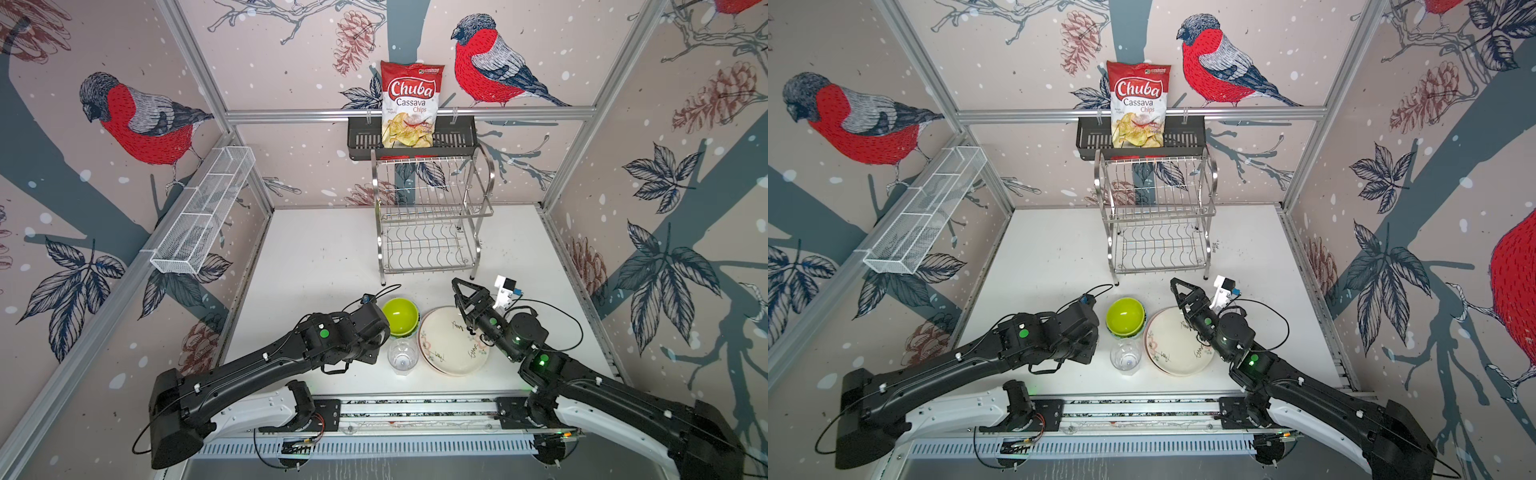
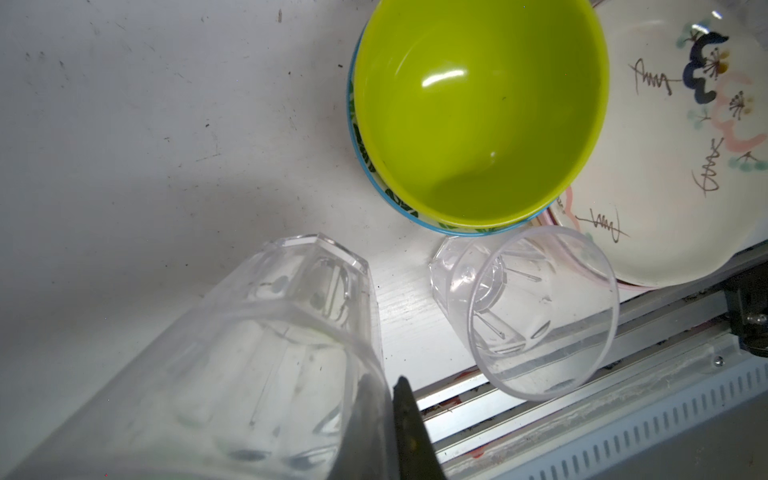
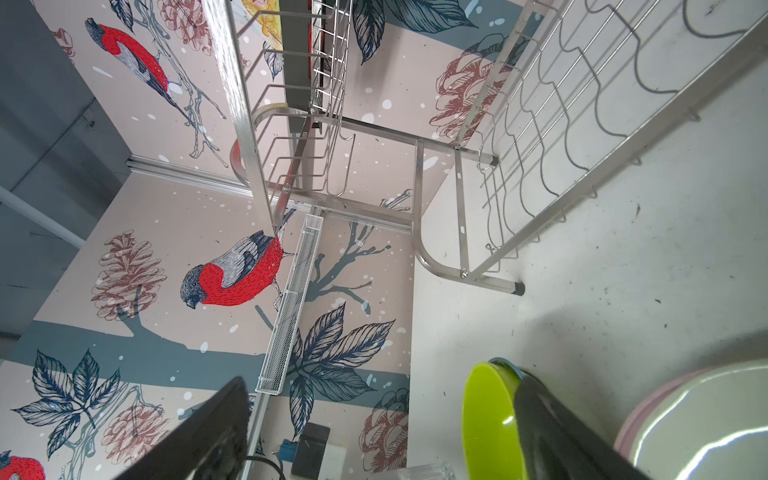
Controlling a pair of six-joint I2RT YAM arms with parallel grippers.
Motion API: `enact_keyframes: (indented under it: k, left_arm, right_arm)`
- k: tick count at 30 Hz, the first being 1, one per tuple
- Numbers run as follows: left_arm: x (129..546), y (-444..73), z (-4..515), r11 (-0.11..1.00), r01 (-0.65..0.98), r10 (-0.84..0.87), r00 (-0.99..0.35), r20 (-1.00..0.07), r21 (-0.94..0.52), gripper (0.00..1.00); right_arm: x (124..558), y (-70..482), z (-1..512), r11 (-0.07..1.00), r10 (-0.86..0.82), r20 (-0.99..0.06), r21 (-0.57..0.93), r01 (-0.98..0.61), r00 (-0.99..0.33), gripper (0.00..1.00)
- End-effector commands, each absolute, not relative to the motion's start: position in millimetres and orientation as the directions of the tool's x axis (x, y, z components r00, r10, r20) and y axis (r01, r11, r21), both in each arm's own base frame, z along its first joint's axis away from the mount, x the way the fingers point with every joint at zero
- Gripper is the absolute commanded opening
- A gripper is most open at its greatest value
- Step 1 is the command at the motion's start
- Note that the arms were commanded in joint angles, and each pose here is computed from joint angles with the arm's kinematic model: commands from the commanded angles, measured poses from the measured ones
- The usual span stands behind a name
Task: Unload the mixed dishes from the dish rack
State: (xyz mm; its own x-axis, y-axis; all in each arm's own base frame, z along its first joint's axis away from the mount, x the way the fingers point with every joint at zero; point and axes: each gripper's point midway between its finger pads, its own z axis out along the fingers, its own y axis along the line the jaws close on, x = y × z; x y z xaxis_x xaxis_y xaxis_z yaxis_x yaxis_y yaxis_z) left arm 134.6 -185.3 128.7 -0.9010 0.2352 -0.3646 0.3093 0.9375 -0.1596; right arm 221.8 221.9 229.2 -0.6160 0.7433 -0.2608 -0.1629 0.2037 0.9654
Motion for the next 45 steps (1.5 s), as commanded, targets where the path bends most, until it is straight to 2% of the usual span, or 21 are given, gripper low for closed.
enact_keyframes:
  k: [1, 27, 45]
  left_arm:
    - [136, -191, 124, 0.931, 0.324, 0.247, -0.899, -0.362, -0.169, 0.00]
    - [144, -202, 71, 0.930, 0.355, 0.338, -0.927, -0.164, -0.095, 0.00]
    - [154, -216, 52, 0.926, 0.362, 0.355, -0.931, -0.081, -0.108, 0.00]
  right_arm:
    - [223, 220, 230, 0.194, 0.751, -0.255, 0.967, -0.166, -0.609, 0.99]
    - [225, 211, 215, 0.194, 0.760, -0.234, 0.972, -0.133, -0.606, 0.99]
    - [227, 189, 206, 0.178, 0.798, -0.209, 0.978, -0.109, -0.565, 0.99]
